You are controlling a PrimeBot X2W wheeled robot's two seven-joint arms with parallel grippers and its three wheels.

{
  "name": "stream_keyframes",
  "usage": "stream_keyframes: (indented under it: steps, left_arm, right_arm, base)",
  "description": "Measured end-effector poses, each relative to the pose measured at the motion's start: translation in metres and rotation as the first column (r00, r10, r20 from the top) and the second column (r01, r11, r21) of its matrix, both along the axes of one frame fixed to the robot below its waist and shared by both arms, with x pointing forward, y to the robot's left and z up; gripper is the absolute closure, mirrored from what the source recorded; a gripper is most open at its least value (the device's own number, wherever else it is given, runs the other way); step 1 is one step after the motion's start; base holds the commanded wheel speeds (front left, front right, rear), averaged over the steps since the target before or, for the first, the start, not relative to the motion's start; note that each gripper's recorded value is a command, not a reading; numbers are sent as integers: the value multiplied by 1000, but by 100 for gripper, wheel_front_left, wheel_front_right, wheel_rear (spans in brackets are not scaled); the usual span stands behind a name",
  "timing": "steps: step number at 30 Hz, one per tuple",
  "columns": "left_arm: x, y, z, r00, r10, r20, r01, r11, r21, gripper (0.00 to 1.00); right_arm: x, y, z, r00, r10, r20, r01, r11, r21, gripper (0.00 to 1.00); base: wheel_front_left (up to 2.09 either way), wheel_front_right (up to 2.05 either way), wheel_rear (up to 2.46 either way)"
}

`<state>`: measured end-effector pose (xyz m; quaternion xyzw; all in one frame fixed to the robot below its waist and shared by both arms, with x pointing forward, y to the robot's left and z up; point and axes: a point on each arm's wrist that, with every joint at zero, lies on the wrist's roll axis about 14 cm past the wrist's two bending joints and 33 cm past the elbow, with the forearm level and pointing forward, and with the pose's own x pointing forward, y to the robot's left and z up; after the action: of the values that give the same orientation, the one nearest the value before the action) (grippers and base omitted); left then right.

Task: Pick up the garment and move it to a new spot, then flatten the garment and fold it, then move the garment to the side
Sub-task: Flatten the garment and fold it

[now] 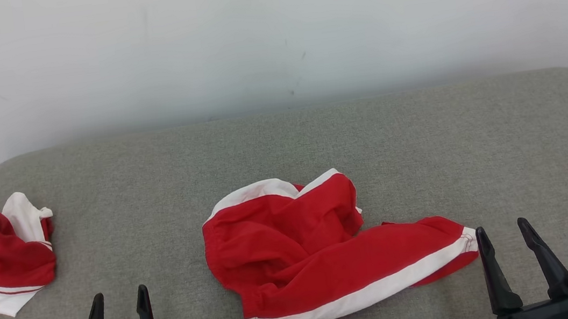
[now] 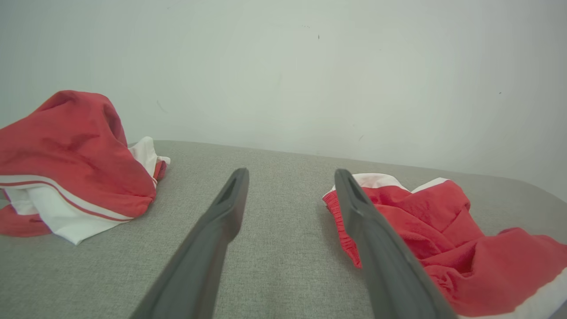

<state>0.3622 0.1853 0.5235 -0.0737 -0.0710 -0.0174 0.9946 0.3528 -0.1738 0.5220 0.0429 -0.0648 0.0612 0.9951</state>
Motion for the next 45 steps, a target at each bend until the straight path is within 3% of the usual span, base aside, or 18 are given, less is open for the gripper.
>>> stream_keyframes:
  steps: [24,32,45]
  left_arm:
    - [-3,-5,-7,1000,-18,-22,18,1000,0,0]
    - [-8,-37,-33,988,-117,-103,117,993,0,0]
    - [-16,-111,-77,904,-353,-242,353,935,-43,0]
  right_arm:
    - [1,2,-10,999,5,-32,-5,1000,0,0]
    - [1,-13,-29,995,-28,-93,26,999,-23,0]
    - [26,-31,-75,969,-31,-245,8,996,-94,0]
  base:
    - [0,0,0]
    - [0,0,0]
    - [0,0,0]
